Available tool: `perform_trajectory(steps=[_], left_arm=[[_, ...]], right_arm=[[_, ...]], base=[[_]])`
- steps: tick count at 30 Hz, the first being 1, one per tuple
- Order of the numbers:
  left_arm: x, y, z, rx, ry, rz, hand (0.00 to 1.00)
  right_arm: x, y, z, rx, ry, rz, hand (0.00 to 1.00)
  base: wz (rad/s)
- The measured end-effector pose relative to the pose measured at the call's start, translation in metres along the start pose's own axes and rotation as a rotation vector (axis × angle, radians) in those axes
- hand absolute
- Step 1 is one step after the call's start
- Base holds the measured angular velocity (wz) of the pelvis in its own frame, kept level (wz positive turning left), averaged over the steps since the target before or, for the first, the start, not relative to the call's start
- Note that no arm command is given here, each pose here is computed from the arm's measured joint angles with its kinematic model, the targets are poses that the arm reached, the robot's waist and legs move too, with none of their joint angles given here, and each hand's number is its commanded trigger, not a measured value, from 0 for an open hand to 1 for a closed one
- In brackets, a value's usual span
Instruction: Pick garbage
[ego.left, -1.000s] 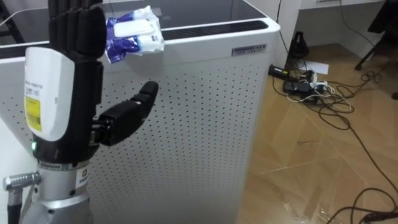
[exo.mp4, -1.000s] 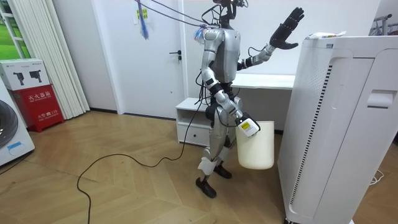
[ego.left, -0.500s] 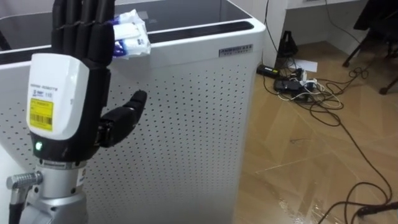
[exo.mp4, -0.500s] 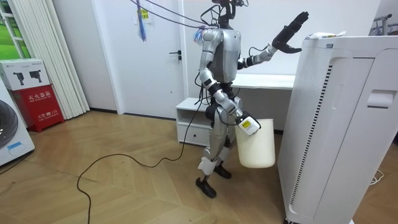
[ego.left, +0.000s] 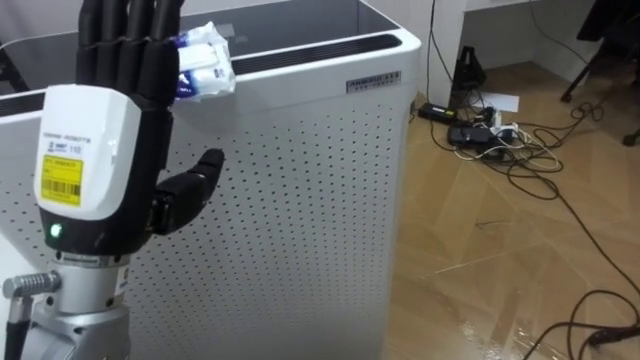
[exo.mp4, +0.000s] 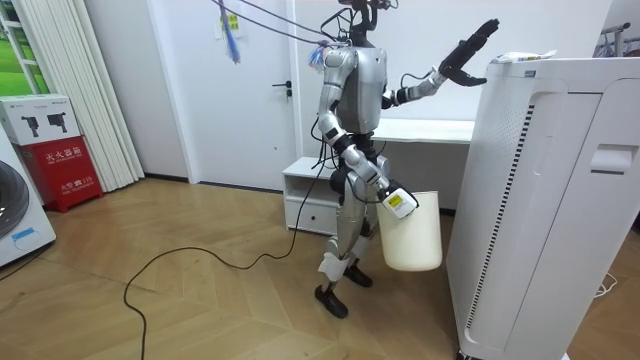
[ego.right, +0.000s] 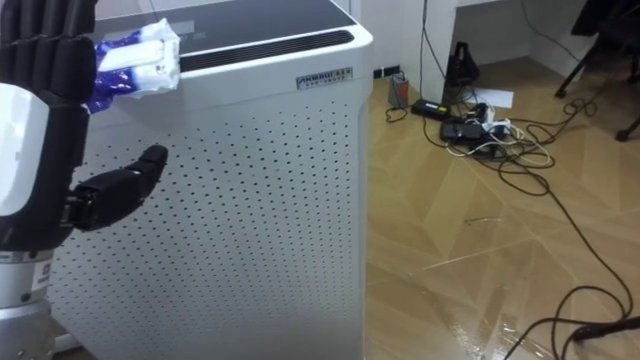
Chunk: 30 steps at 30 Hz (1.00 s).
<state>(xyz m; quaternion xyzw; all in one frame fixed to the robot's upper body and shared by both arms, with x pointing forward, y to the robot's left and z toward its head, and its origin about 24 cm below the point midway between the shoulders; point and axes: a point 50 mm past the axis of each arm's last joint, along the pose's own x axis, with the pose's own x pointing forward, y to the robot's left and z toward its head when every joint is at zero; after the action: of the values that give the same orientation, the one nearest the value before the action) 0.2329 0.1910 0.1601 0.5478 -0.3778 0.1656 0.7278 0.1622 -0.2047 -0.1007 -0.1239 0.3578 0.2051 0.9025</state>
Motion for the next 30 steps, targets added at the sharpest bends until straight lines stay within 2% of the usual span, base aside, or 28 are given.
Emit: perform_trajectory(steps=[13, 18, 28, 30], left_arm=[[0.006, -0.002, -0.011, 0.052, 0.031, -0.018, 0.0], [0.002, -0.01, -0.02, 0.076, 0.087, -0.101, 0.0], [0.0, -0.016, -0.028, 0.096, 0.152, -0.215, 0.0], [0.003, -0.021, -0.032, 0.1, 0.165, -0.247, 0.0]], right_arm=[[0.0, 0.0, -0.003, 0.008, 0.022, -0.004, 1.0], [0.0, 0.0, -0.004, 0.01, 0.031, -0.015, 1.0], [-0.005, -0.007, -0.009, -0.003, 0.061, -0.02, 1.0], [-0.005, -0.007, -0.009, -0.007, 0.064, -0.019, 1.0]], base=[[0.0], [0.0], [0.0], [0.0]])
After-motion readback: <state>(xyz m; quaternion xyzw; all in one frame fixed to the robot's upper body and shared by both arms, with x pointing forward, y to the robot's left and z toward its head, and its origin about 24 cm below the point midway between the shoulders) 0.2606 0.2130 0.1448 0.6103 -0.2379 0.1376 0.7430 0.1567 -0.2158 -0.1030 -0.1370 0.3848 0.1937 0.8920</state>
